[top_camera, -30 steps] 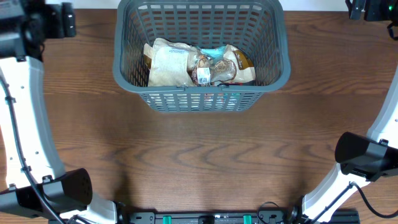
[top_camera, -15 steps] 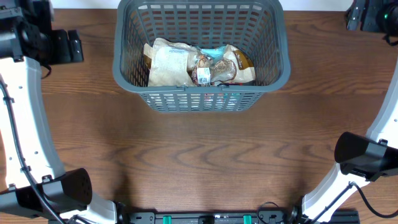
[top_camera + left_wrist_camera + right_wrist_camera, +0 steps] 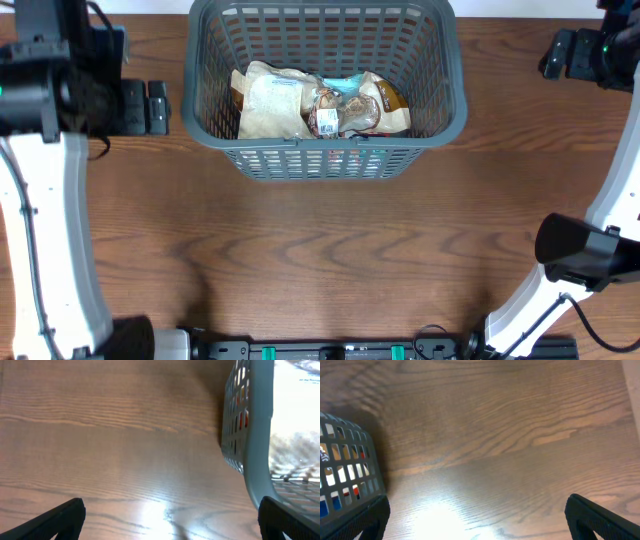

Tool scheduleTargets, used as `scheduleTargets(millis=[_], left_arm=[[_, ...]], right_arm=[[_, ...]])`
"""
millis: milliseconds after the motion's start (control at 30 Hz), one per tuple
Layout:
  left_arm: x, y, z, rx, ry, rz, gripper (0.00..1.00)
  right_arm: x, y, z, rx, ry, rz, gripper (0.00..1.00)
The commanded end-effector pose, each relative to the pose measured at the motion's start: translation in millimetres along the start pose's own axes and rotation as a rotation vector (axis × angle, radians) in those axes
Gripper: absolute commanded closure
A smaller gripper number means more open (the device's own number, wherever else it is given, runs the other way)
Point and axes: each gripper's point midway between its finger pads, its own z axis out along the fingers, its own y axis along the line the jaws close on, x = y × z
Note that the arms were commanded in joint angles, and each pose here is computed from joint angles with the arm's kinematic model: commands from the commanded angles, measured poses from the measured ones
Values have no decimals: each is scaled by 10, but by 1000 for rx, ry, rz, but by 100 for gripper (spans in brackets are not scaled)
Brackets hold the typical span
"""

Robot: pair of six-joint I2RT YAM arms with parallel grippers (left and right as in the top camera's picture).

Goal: Pack container

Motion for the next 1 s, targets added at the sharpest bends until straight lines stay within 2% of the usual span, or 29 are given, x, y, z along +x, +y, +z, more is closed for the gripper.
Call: scheduleTargets(millis=[0, 267, 567, 800, 967], left_arm=[[169, -42, 58, 14, 6, -13, 1], [632, -256, 498, 106, -55, -38, 1], [1088, -295, 723, 103, -123, -37, 1], [1284, -361, 807, 133, -90, -35, 1], [1294, -381, 826, 144, -89, -28, 1]], right_arm=[[22, 20, -420, 19, -85, 14, 1], [225, 78, -695, 11, -78, -1, 1], [283, 375, -749, -13, -72, -79, 1], [318, 527, -967, -2, -128, -134, 1], [357, 540, -1161, -10, -175, -150, 1]])
